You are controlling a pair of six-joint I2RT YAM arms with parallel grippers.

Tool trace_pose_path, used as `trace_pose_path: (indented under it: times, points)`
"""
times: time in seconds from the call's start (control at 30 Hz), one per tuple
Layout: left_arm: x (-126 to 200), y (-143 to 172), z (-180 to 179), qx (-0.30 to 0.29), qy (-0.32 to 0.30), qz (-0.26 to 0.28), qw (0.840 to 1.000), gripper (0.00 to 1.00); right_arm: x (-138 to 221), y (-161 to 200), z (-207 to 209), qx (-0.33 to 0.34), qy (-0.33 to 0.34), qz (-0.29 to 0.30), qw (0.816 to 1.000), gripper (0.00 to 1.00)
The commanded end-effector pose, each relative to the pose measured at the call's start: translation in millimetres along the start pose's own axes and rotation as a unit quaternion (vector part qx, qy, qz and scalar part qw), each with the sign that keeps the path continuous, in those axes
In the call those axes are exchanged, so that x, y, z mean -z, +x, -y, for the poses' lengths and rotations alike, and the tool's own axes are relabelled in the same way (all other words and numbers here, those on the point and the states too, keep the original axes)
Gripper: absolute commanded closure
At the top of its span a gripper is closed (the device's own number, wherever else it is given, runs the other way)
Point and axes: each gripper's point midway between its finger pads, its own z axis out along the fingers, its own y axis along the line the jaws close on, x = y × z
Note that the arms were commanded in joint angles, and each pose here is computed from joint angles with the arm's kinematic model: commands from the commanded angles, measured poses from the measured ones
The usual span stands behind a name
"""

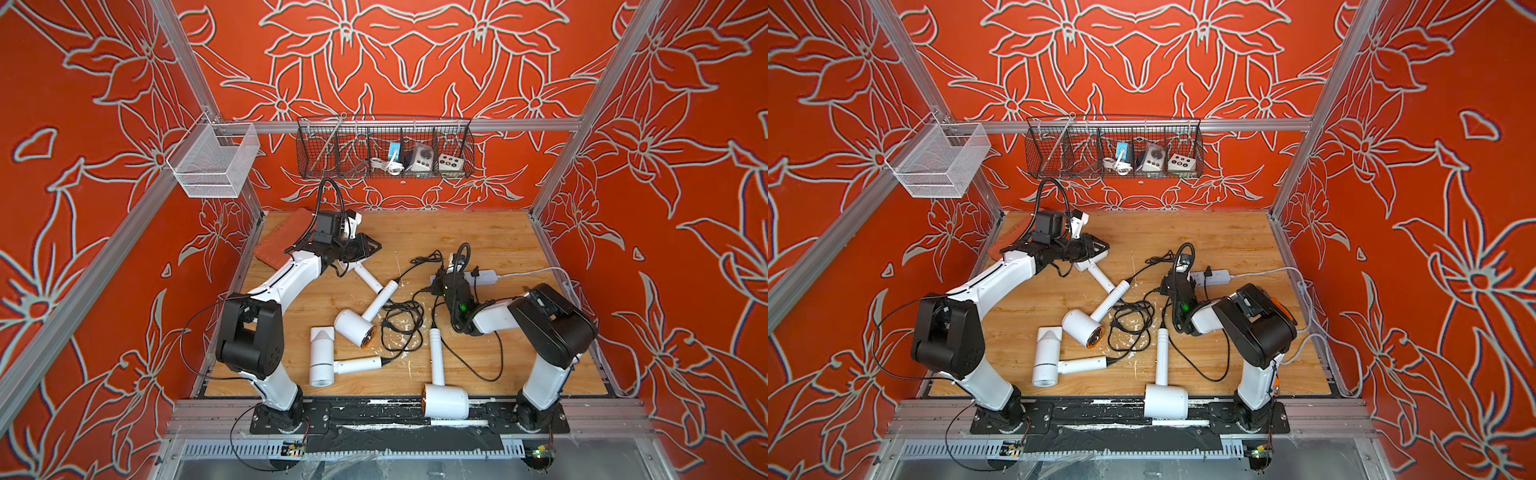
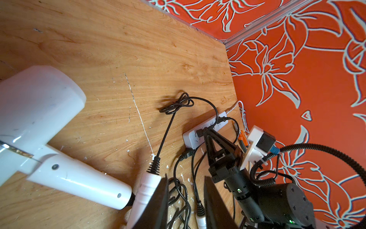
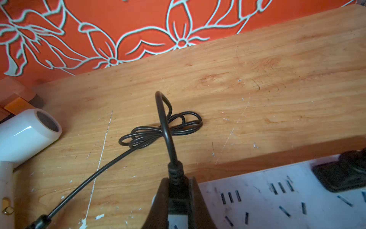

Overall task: Charge the blow dryers
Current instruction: Insert the plug into the socket.

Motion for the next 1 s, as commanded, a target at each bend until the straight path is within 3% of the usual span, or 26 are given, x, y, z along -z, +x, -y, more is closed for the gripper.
trace_pose_path:
  times: [0.0, 0.17, 0.4, 0.53, 0.7, 0.97]
  points:
    - [11, -6, 9, -0.012, 0.011, 0.015, 1.0, 0.7, 19, 88, 10, 0.043, 0.006, -0.16, 0.986, 1.0]
    - [12, -8, 7, -0.015, 0.006, 0.019, 1.0, 0.7, 22, 90, 12, 0.071, 0.041, -0.135, 0.987, 1.0]
    - [13, -8, 7, -0.015, 0.008, 0.02, 1.0, 0.7, 21, 106, 4, 0.085, 0.029, -0.095, 0.991, 1.0]
    - [13, -8, 7, -0.015, 0.009, 0.02, 1.0, 0.7, 24, 112, 4, 0.081, 0.043, -0.136, 0.986, 1.0]
    - [14, -9, 6, -0.013, 0.011, 0.021, 1.0, 0.7, 34, 117, 5, 0.062, 0.092, -0.229, 0.967, 1.0]
    - [15, -10, 5, -0.008, 0.014, 0.022, 1.0, 0.7, 45, 112, 3, 0.061, 0.082, -0.243, 0.965, 1.0]
